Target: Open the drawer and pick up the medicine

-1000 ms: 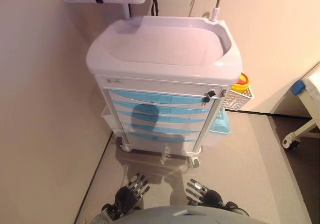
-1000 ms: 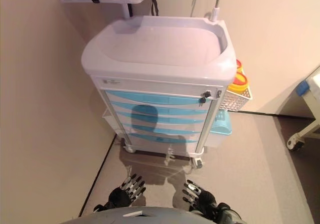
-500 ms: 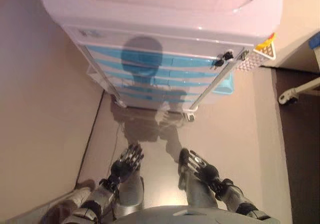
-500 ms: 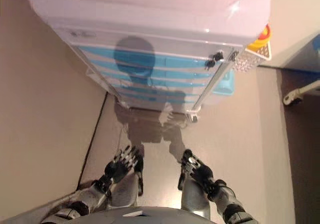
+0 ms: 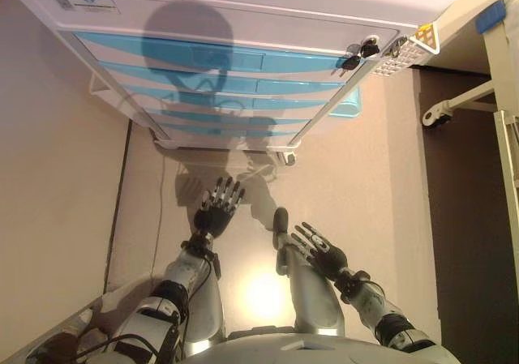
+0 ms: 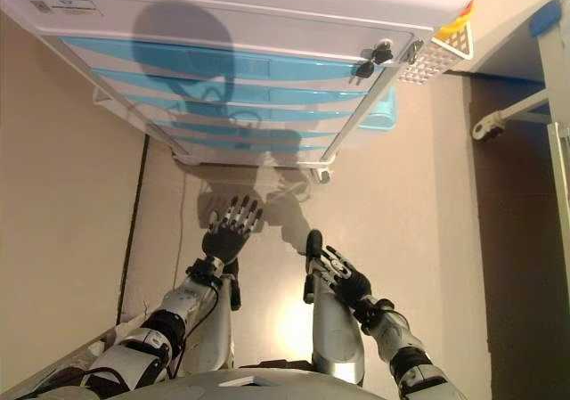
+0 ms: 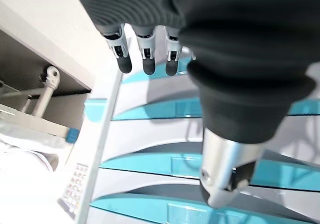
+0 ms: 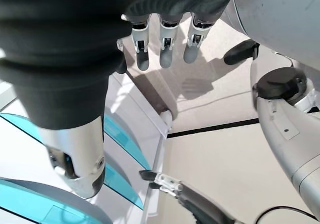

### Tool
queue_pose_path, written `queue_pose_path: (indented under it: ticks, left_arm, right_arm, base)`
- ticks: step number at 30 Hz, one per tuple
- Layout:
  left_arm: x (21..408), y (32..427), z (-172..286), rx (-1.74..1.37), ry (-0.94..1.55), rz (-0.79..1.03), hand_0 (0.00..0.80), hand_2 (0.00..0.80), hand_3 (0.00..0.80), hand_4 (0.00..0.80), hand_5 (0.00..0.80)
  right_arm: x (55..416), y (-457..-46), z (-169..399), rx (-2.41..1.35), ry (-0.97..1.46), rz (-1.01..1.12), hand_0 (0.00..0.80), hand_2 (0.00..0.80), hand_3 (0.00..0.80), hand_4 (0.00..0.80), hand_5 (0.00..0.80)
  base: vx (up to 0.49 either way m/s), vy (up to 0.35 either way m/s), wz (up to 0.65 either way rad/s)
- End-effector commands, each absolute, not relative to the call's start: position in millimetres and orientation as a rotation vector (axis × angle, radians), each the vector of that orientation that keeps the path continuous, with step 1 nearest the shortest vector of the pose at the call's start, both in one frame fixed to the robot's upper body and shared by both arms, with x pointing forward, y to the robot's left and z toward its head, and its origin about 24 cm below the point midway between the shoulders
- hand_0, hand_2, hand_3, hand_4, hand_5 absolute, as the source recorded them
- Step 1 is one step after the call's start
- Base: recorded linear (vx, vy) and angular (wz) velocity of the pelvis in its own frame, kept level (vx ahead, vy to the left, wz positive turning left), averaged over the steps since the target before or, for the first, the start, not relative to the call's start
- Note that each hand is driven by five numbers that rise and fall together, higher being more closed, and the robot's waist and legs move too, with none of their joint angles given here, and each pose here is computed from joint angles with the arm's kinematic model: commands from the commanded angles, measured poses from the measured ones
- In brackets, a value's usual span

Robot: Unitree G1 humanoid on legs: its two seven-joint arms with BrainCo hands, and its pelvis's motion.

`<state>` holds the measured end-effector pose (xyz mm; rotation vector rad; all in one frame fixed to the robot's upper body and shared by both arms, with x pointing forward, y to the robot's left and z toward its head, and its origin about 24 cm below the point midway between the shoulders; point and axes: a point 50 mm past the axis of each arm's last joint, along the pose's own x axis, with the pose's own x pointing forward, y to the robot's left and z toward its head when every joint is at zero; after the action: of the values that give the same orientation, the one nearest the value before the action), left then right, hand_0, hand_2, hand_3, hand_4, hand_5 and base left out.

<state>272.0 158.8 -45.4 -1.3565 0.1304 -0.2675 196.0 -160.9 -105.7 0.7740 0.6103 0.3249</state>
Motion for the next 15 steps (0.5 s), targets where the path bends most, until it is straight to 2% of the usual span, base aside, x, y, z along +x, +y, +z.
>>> queue_pose_path:
  ticks: [1,10,15]
  left_arm:
    - [291,153,-18,-1.424,-0.041,-0.333,0.000,0.000,0.000,0.000,0.000]
    - [319,184,12,-1.437,-0.186,-0.276,0.000,0.000,0.000,0.000,0.000]
    - [343,216,48,-1.404,-0.282,-0.249,0.000,0.000,0.000,0.000,0.000]
  right_arm:
    - [160,-154,-121,0.792,0.756,0.358,0.000,0.000,0.000,0.000,0.000]
    - [163,-149,-119,0.777,0.755,0.393,0.000,0.000,0.000,0.000,0.000]
    - [161,-147,-119,0.790,0.755,0.405,0.000,0.000,0.000,0.000,0.000]
  base:
    - [0.015,-0.013,-0.06]
    - [0.002,-0.019,-0.09]
    - [0.037,-0.033,-0.01]
